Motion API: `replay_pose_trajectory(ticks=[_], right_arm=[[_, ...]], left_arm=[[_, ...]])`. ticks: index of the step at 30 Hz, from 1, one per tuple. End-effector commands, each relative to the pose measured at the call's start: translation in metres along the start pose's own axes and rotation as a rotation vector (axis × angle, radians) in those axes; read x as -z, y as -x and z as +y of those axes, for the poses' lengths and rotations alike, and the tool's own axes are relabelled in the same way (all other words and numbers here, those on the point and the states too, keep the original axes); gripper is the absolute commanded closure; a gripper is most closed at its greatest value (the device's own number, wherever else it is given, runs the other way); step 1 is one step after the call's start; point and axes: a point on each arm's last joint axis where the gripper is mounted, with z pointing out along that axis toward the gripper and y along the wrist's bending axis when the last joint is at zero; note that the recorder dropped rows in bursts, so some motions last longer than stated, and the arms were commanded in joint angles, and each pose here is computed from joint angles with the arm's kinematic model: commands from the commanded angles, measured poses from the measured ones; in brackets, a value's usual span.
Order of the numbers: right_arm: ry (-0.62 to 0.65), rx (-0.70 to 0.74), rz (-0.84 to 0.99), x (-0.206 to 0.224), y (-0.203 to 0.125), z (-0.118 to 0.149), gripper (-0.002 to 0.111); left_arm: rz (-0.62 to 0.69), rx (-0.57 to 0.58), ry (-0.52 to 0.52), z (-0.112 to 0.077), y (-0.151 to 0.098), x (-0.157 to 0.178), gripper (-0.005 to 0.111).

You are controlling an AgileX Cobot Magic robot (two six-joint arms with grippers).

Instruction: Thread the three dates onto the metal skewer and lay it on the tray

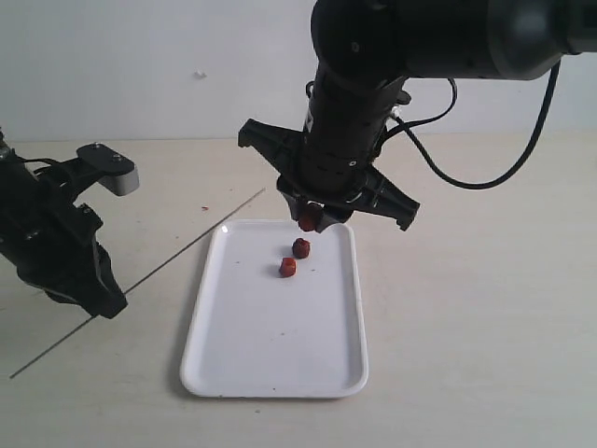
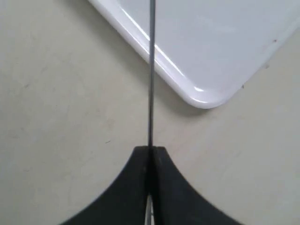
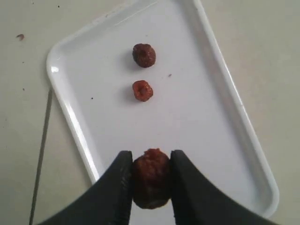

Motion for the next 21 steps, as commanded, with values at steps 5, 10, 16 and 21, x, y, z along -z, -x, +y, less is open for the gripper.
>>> replay_pose_trajectory(ticks=[5, 10, 16, 21], right_arm=[[-0.002, -0.007, -0.142, -0.002, 0.012, 0.001, 0.080], [-0.041, -0.035, -0.123, -0.029, 0.009, 0.001, 0.080], [-0.041, -0.103, -0.128, -0.031, 0.009, 0.001, 0.080], [-0.015, -0.134, -0.146, -0.031, 0.011, 0.003, 0.080]], left_arm=[[0.033, -0.042, -0.033, -0.014, 0.003, -0.004, 0.107], [0.031, -0.041, -0.034, -0.014, 0.003, -0.004, 0.107], [0.024, -0.037, -0.033, -0.014, 0.004, -0.004, 0.107], [0.028, -0.026, -0.057, -0.017, 0.003, -0.004, 0.107]])
